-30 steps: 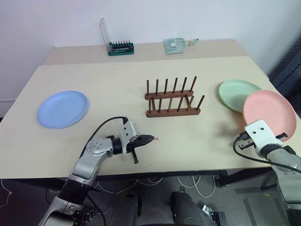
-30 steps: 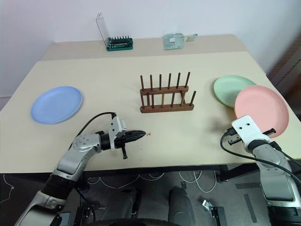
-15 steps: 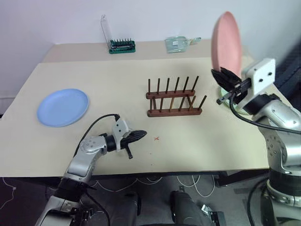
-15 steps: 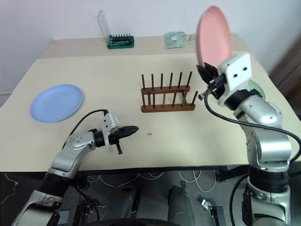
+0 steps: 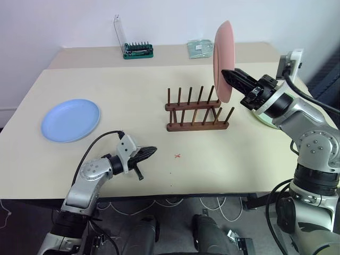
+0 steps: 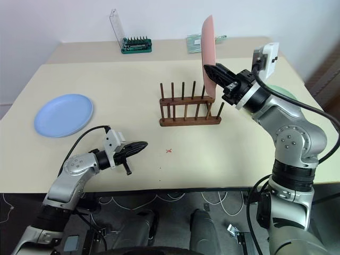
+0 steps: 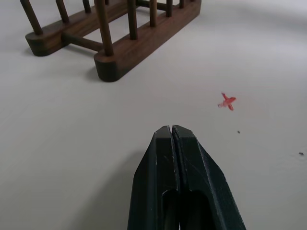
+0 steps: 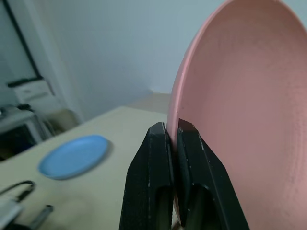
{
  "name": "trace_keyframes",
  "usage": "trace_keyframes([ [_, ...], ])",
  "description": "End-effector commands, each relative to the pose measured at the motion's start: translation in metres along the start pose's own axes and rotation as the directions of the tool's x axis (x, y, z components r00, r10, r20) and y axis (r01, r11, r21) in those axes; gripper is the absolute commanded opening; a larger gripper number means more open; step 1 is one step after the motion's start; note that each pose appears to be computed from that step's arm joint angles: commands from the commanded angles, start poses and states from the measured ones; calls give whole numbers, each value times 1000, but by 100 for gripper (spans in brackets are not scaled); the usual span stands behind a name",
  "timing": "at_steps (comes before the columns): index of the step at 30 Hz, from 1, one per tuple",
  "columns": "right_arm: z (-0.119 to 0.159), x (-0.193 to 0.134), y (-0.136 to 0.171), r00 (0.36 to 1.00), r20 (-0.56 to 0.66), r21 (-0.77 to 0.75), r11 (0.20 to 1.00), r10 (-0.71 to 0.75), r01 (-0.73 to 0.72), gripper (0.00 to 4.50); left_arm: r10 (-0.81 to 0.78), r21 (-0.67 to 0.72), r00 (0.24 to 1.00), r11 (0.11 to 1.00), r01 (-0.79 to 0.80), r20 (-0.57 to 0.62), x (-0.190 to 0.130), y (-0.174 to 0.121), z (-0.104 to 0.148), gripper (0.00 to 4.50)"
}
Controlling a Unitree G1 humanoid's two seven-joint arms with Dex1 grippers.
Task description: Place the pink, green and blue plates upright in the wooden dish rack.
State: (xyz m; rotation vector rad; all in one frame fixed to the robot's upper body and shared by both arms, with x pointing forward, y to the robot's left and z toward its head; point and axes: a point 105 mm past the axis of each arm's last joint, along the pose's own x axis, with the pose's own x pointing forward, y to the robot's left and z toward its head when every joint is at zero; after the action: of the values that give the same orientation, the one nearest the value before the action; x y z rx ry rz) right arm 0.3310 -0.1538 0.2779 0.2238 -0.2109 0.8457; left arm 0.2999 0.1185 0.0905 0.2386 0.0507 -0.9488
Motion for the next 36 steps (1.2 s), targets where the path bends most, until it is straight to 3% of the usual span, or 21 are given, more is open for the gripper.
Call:
trace_keyframes([
  [1, 6, -5, -4, 1000, 27, 35, 999, 3, -4, 2, 1, 18, 999, 1000, -2, 38, 0, -1, 12, 0],
  [11, -11, -12, -28, 997, 17, 208, 976, -72, 67, 2, -3, 21, 999, 1000, 3, 32, 2, -3, 11, 0],
  [12, -13, -13, -29, 997, 16, 214, 974, -80, 75, 64, -3, 22, 999, 1000, 2, 32, 2, -3, 11, 0],
  [14, -15, -13, -32, 995, 9, 216, 972, -100, 96, 134, -3, 23, 1000, 1000, 2, 31, 2, -3, 11, 0],
  [18, -4, -17, -43, 980, 51, 111, 976, -192, 186, 336, -3, 23, 999, 1000, 3, 32, 3, -3, 12, 0],
  [22, 6, -22, -51, 965, 88, 45, 969, -246, 243, 336, -4, 23, 999, 1000, 3, 32, 3, -4, 12, 0],
  [26, 31, -68, -74, 903, 174, -33, 914, -392, 403, 336, -5, 21, 999, 1000, 4, 36, 5, -6, 13, 0],
  [29, 10, -92, -93, 869, 52, -159, 855, -491, 493, 336, -9, 20, 999, 1000, 8, 35, 5, -7, 13, 0],
  [33, 0, -100, -101, 853, -3, -226, 831, -522, 508, 336, -11, 20, 999, 1000, 10, 36, 5, -8, 13, 0],
  [36, -47, -111, -125, 737, -241, -610, 689, -632, 391, 336, -16, 19, 999, 1000, 15, 35, 6, -9, 12, 0],
])
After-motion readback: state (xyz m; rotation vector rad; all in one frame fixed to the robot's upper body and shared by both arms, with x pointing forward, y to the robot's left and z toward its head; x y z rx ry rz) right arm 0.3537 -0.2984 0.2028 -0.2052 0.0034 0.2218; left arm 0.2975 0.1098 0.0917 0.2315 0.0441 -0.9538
